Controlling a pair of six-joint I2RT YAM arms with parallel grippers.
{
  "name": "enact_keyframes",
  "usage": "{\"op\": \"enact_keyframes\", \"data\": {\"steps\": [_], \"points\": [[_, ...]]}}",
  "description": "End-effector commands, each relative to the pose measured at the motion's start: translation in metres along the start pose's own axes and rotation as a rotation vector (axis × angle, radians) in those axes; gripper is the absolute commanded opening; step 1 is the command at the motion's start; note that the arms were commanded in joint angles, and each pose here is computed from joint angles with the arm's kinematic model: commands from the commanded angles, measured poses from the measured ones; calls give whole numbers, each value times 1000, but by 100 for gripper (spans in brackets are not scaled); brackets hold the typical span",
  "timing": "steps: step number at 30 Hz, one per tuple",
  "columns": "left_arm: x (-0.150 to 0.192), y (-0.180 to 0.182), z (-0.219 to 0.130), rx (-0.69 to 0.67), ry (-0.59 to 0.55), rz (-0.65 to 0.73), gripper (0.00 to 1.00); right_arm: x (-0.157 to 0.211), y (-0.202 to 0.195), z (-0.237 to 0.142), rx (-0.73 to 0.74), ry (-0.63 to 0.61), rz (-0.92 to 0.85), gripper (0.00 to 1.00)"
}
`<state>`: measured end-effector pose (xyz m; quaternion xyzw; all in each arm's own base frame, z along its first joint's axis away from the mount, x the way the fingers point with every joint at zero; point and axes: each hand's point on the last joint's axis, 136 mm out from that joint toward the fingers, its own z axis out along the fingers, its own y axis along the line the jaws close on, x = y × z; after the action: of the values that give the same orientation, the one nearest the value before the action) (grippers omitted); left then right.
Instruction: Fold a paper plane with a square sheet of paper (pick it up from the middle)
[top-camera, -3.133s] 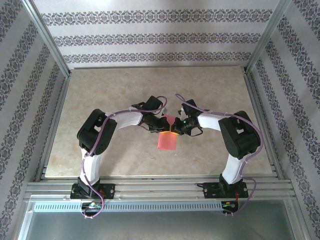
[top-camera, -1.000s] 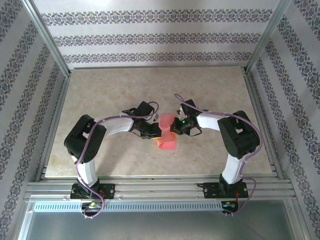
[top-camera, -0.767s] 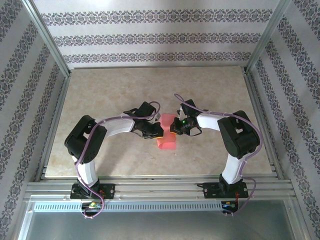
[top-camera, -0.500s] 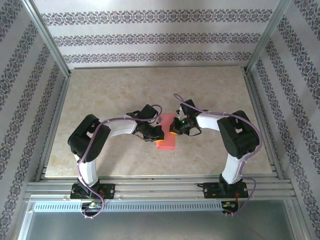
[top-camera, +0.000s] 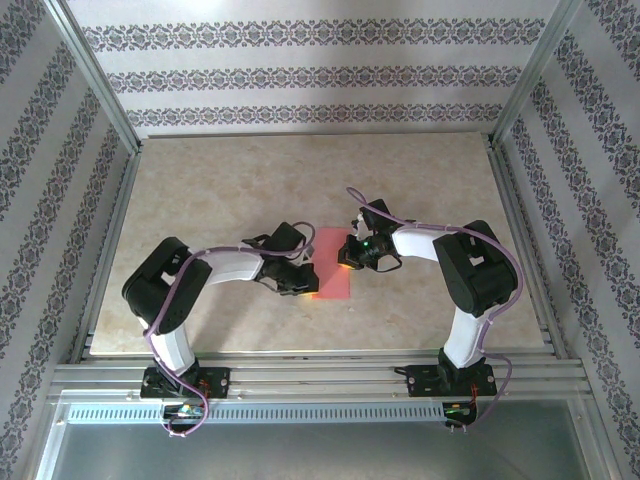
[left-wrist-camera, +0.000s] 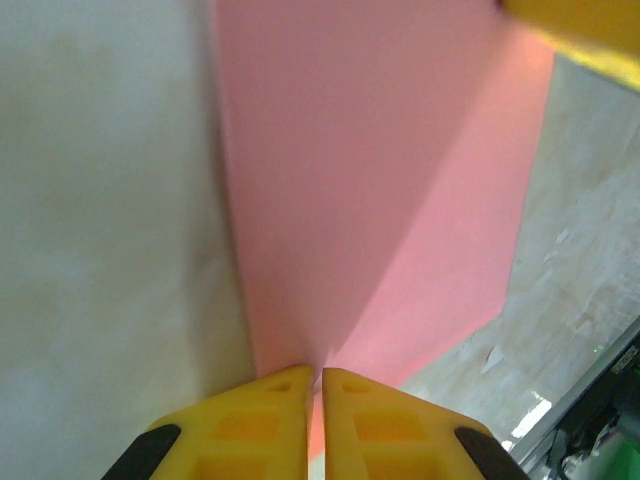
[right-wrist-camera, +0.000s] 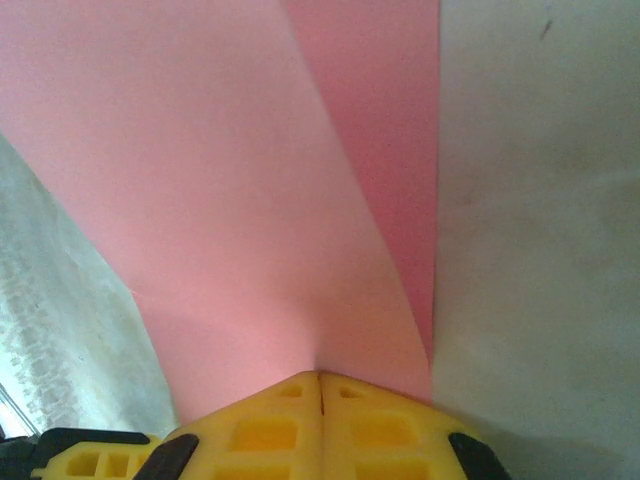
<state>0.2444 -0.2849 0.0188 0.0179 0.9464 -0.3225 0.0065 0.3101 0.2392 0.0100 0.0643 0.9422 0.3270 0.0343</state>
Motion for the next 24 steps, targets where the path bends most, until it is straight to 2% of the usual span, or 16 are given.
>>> {"op": "enact_keyframes", "data": {"steps": [1, 6, 8, 15, 19, 24], "points": [[23, 9, -5, -31, 51, -5, 13, 45, -81, 21, 291, 113, 119, 4], [29, 3, -10, -44, 52, 20, 14, 46, -80, 21, 291, 114, 118, 4], [21, -2, -17, -49, 15, 36, 14, 45, -80, 22, 290, 112, 115, 4], [-48, -32, -44, -43, -207, 103, 14, 45, -79, 23, 291, 115, 108, 4], [-84, -31, -38, -47, -264, 124, 13, 45, -80, 24, 292, 118, 107, 4], [-111, -38, -25, 2, -263, 132, 13, 47, -80, 24, 292, 122, 105, 4]]}}
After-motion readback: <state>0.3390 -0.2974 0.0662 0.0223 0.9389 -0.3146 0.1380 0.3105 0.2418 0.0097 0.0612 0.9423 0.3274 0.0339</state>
